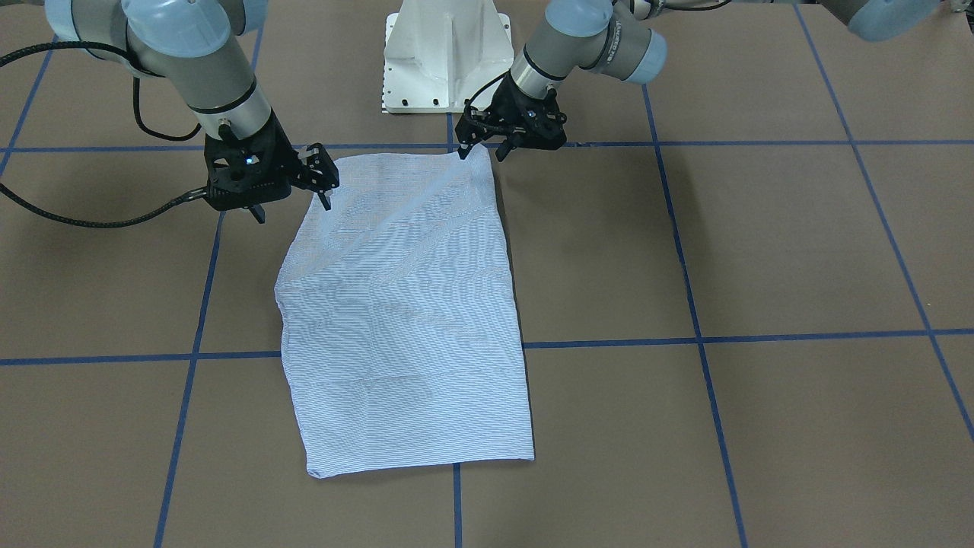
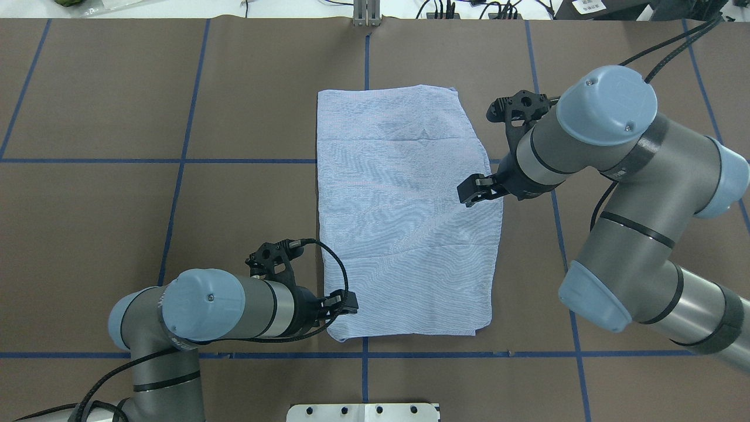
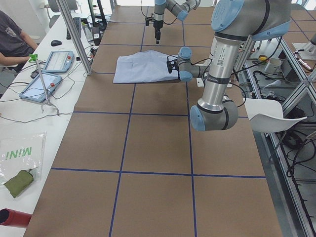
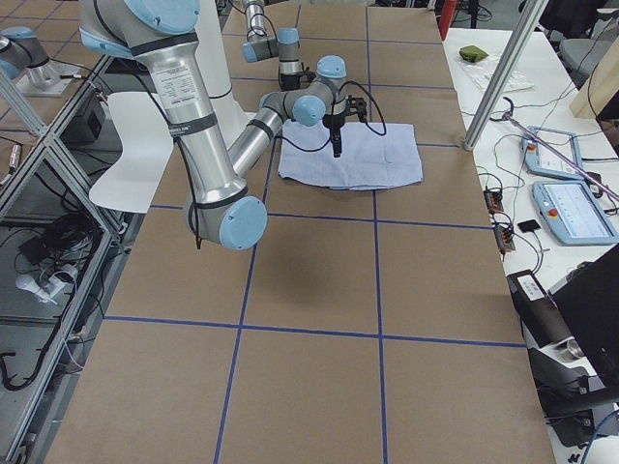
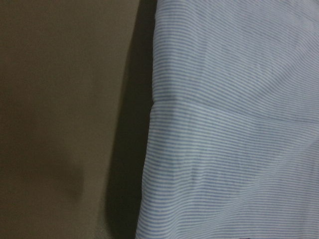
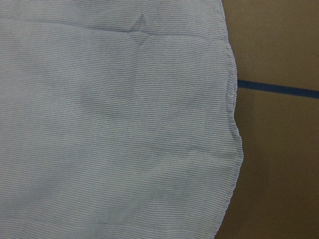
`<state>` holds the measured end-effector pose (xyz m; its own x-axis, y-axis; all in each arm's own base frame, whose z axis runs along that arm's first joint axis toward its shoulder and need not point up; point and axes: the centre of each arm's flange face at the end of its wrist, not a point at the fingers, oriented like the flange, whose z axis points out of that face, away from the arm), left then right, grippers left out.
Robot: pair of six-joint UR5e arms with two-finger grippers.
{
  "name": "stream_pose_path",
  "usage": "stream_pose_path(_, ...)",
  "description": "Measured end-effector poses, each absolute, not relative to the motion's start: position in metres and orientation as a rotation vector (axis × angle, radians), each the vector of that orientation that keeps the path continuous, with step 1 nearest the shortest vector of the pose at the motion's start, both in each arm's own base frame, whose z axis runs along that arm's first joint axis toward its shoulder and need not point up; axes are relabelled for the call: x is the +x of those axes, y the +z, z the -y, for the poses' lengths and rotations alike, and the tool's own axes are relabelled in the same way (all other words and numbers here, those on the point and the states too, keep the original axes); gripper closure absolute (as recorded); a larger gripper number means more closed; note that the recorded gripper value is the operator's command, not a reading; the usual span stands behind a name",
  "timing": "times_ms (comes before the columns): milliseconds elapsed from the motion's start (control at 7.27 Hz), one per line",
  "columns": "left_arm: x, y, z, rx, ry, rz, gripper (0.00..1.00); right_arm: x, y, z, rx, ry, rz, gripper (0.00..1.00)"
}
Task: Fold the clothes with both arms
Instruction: 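Lower the left gripper to the shirt's near corner while the right gripper holds position, then bring the right gripper to the shirt's other near corner beside the left gripper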
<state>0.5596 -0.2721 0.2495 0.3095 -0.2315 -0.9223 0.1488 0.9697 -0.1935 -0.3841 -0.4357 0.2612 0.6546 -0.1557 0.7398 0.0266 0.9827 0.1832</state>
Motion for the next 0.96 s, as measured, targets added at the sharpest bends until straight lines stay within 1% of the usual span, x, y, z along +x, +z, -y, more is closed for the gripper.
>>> stream_pose_path(138, 0.5609, 0.2506, 0.2711, -0.079, -0.251, -1.228, 0.34, -0.3841, 0.2612, 0.4355, 0.160, -0.105, 0.853, 0.00)
stream_pose_path(275, 0.5617, 0.2512, 0.2709, -0.080, -0.251, -1.226, 0.45, -0.3841, 0.2613, 0.4353, 0.159, -0.105, 0.853, 0.00)
stream_pose_path(413, 0.5622, 0.2515, 0.2710, -0.081, -0.252, -1.225, 0.52, -0.3841, 0.2616, 0.4352, 0.158, -0.105, 0.853, 0.00)
stream_pose_path(963, 0.5645, 0.2560, 0.2717, -0.082, -0.254, -1.212, 0.53, -0.3802, 0.2601, 0.4329, 0.162, -0.106, 0.858, 0.00)
